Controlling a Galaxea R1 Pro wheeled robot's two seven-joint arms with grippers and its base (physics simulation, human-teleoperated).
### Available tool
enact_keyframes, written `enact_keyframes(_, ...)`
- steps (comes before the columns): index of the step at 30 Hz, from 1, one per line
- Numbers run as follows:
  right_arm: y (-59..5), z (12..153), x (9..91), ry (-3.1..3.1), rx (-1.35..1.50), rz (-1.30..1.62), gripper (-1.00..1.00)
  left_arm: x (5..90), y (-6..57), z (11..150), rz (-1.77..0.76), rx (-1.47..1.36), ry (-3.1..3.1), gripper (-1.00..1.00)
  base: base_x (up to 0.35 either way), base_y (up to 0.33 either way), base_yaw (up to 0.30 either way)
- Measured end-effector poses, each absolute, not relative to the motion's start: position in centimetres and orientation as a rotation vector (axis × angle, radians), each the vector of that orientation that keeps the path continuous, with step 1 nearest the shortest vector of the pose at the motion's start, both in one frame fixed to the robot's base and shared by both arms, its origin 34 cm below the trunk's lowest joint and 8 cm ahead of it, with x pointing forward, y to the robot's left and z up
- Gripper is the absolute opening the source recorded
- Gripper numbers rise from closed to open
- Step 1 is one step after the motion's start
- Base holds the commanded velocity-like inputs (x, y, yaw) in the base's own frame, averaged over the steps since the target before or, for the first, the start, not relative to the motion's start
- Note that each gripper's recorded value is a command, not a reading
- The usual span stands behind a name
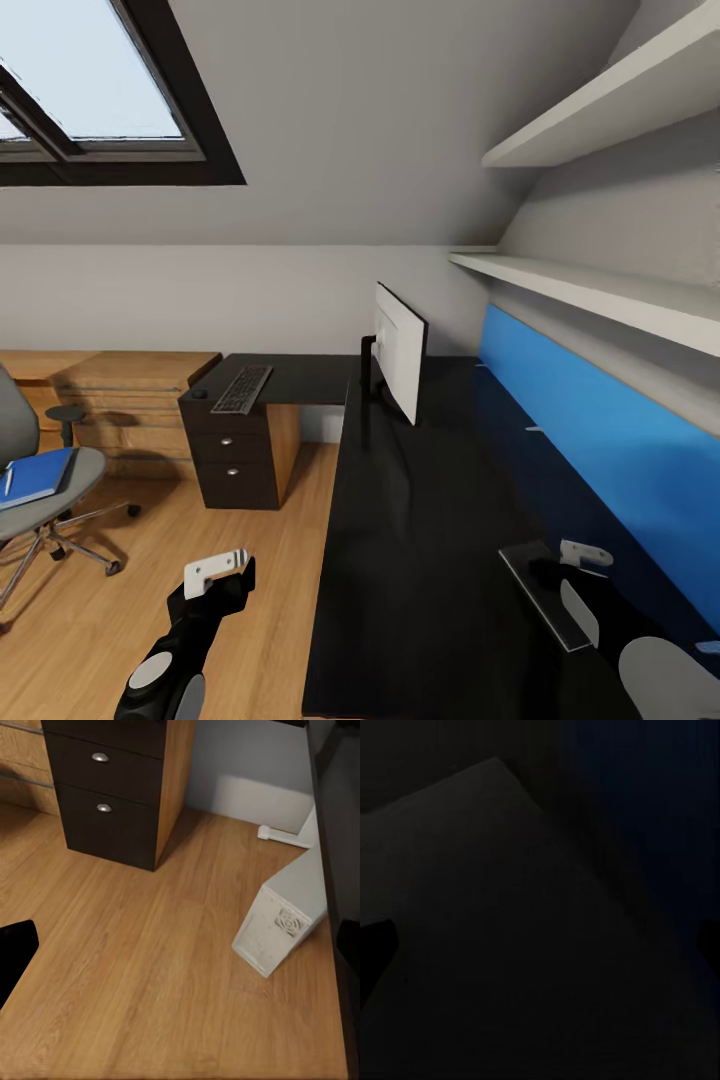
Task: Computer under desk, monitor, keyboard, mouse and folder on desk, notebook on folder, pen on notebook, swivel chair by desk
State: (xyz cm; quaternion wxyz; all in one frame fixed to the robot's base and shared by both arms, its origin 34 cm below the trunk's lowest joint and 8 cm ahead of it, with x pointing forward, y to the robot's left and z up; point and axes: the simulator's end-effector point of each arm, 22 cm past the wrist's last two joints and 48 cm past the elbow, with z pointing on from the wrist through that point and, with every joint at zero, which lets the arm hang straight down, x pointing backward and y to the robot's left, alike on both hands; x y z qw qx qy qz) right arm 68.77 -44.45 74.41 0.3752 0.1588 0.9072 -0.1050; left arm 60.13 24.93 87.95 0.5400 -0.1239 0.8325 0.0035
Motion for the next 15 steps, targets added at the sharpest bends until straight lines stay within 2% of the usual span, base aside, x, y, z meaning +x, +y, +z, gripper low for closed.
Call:
enact_keyframes(6, -44.43, 74.46, 68.78, 2.321, 0.406, -0.267, 1.0, 60.12, 24.93, 87.99, 0.008, -0.295, 1.978, 1.0, -0.103, 0.0, 0.0)
enact_keyframes(15, -44.44, 74.83, 69.1, 2.305, 0.404, -0.266, 1.0, 60.11, 24.92, 87.99, 0.008, -0.295, 1.979, 1.0, -0.021, 0.0, 0.0)
